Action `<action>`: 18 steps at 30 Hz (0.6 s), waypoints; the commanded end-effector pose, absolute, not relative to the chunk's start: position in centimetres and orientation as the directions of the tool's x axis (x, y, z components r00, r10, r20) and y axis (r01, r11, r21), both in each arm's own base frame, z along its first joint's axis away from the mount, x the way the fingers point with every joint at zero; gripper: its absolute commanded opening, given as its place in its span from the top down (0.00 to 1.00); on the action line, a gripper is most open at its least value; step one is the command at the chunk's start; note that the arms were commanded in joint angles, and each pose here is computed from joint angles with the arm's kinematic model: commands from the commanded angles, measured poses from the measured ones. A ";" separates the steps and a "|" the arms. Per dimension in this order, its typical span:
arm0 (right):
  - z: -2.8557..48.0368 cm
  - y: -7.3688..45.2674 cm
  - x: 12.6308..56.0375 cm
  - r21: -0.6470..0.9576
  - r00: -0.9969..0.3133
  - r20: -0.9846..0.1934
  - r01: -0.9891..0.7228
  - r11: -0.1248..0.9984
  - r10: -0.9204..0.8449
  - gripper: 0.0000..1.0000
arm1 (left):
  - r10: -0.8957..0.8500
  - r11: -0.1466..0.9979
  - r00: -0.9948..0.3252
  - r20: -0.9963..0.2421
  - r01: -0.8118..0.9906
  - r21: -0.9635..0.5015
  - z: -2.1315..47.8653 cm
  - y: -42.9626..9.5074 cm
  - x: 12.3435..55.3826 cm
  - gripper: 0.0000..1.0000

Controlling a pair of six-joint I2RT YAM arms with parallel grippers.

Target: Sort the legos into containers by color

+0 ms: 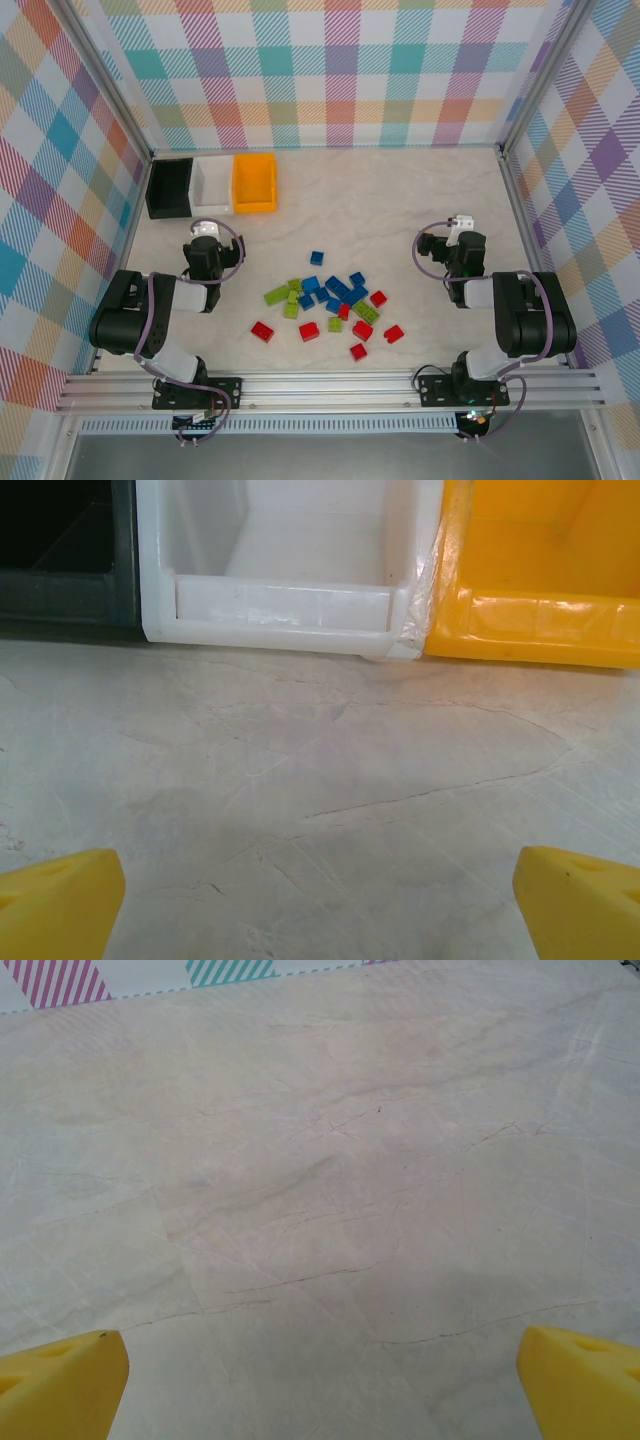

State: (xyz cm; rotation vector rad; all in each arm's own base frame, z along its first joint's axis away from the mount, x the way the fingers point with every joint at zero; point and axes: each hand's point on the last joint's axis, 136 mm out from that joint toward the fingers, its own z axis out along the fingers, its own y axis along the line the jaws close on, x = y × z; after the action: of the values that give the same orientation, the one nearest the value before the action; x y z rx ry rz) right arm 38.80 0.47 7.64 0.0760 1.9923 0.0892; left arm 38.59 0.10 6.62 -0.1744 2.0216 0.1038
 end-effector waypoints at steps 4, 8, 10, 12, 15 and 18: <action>11.5 -0.3 39.5 0.070 -0.436 -0.895 0.081 0.994 0.099 0.00 | -0.101 0.971 -0.414 -0.905 -0.240 0.002 13.4 1.4 39.7 0.00; 12.6 -1.4 39.2 0.033 -0.483 -0.865 0.219 0.975 0.138 0.00 | -0.210 0.941 -0.258 -0.943 -0.314 -0.123 18.5 2.3 39.0 0.00; 12.8 -2.5 38.9 0.039 -0.492 -0.846 0.328 0.944 0.206 0.00 | -0.370 0.850 -0.168 -0.914 -0.459 -0.259 20.1 4.3 38.6 0.00; 12.9 -2.6 38.8 0.105 -0.487 -0.819 0.394 0.913 0.304 0.00 | -0.527 0.692 -0.133 -0.839 -0.641 -0.333 20.2 6.3 36.7 0.00; 12.2 -2.3 37.5 0.236 -0.495 -0.695 0.529 0.815 0.522 0.00 | -0.612 0.626 -0.185 -0.769 -0.708 -0.328 20.3 6.7 35.9 0.00; 11.5 -1.0 37.9 0.345 -0.494 -0.624 0.521 0.781 0.605 0.00 | -0.647 0.658 -0.231 -0.727 -0.650 -0.379 20.9 5.0 37.0 0.00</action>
State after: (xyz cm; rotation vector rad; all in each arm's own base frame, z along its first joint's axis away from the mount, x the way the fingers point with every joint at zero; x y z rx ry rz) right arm 39.66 -1.48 14.07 0.6172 2.1109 0.0470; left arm 38.95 5.14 24.30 -0.8811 1.7908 0.0104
